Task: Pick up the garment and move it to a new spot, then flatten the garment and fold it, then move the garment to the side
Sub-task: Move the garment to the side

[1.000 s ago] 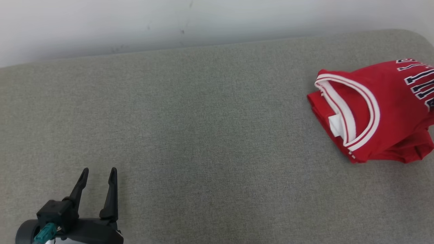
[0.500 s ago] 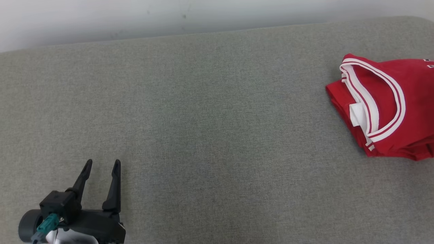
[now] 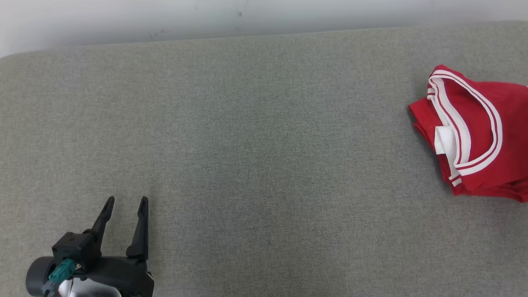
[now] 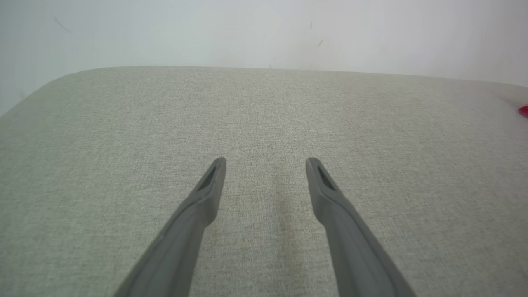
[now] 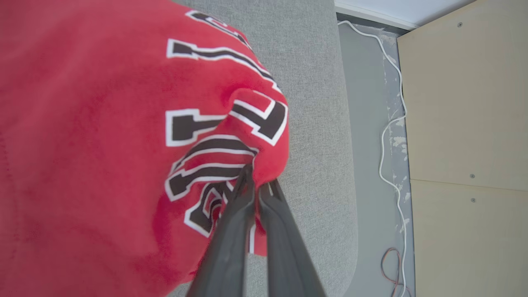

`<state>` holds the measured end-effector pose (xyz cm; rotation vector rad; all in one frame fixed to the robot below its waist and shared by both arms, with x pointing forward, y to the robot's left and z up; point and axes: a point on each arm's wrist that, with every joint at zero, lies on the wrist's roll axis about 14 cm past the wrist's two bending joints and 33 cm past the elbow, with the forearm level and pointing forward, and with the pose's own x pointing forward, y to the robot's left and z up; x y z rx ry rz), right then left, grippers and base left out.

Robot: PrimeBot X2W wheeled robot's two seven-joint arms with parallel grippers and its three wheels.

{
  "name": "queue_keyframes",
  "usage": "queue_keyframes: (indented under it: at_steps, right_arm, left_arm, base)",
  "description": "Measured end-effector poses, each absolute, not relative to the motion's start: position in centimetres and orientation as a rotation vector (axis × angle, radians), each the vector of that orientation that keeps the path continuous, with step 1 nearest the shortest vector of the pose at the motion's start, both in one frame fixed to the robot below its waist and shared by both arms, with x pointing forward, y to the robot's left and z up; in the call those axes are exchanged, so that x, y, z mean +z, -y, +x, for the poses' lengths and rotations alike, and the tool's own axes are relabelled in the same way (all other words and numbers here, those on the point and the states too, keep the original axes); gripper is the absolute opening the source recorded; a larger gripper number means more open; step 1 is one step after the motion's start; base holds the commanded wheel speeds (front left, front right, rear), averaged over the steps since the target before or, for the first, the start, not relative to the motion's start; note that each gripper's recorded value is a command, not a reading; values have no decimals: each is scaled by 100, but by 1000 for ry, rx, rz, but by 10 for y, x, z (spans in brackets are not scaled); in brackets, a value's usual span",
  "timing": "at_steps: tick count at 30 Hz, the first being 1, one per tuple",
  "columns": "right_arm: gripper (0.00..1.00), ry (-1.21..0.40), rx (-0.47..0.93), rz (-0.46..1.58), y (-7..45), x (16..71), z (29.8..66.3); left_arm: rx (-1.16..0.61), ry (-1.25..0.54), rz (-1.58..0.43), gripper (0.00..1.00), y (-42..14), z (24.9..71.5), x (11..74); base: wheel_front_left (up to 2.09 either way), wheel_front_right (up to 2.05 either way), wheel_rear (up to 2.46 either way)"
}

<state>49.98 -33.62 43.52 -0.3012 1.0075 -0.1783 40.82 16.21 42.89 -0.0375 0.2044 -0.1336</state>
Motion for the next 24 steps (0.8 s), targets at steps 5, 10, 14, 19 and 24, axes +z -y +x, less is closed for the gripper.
queue_keyframes:
  at_steps: [5, 10, 14, 19, 24]
  right_arm:
    - [100, -1042, -203, -313, 342, 436, 492]
    - [100, -1057, -231, -331, 351, 447, 482]
    - [100, -1014, -215, -333, 352, 462, 482]
    - [100, -798, -129, -290, 337, 506, 500]
    - [100, -643, -57, -224, 323, 526, 492]
  left_arm:
    - [-124, -195, -39, 100, -164, 408, 431]
    - [-111, -186, -38, 100, -168, 405, 435]
    - [-111, -172, -42, 100, -166, 403, 440]
    - [-118, -140, -60, 100, -158, 398, 451]
    - [-98, -137, -58, 100, -163, 378, 452]
  base:
    - [0, 0, 0]
    - [0, 0, 0]
    - [0, 0, 0]
    - [0, 0, 0]
    - [0, 0, 0]
